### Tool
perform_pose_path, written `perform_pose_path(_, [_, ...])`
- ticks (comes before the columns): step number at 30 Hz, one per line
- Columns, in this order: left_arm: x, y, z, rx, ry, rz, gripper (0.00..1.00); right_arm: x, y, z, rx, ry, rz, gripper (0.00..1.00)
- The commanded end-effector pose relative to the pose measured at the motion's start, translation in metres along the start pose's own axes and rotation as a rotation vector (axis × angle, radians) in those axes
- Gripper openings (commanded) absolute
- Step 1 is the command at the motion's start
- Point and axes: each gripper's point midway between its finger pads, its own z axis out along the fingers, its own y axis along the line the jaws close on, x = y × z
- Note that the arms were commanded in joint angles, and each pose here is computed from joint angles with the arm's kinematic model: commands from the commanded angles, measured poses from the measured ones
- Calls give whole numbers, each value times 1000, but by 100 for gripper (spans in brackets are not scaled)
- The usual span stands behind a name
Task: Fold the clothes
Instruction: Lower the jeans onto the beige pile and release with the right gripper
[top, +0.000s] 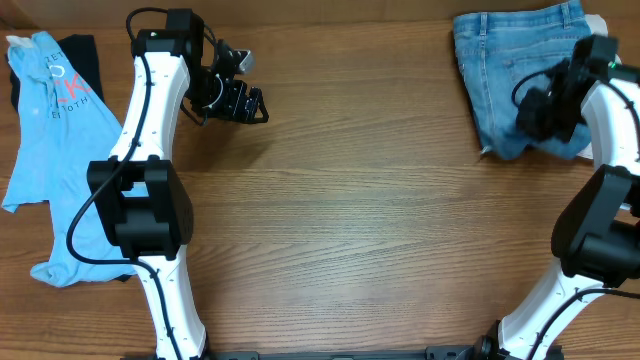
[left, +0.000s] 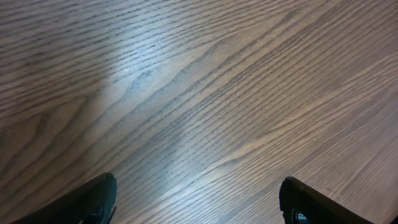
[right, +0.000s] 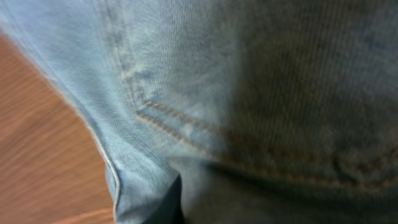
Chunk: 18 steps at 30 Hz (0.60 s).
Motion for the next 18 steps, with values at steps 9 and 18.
perform_pose_path(9, [-12, -3, -4, -9, -40, 15, 88, -50, 24, -134, -135, -288, -27, 95])
perform_pose_path(18, [-20, -1, -5, -21, -71, 31, 90, -107, -49, -118, -107, -442, -108, 92])
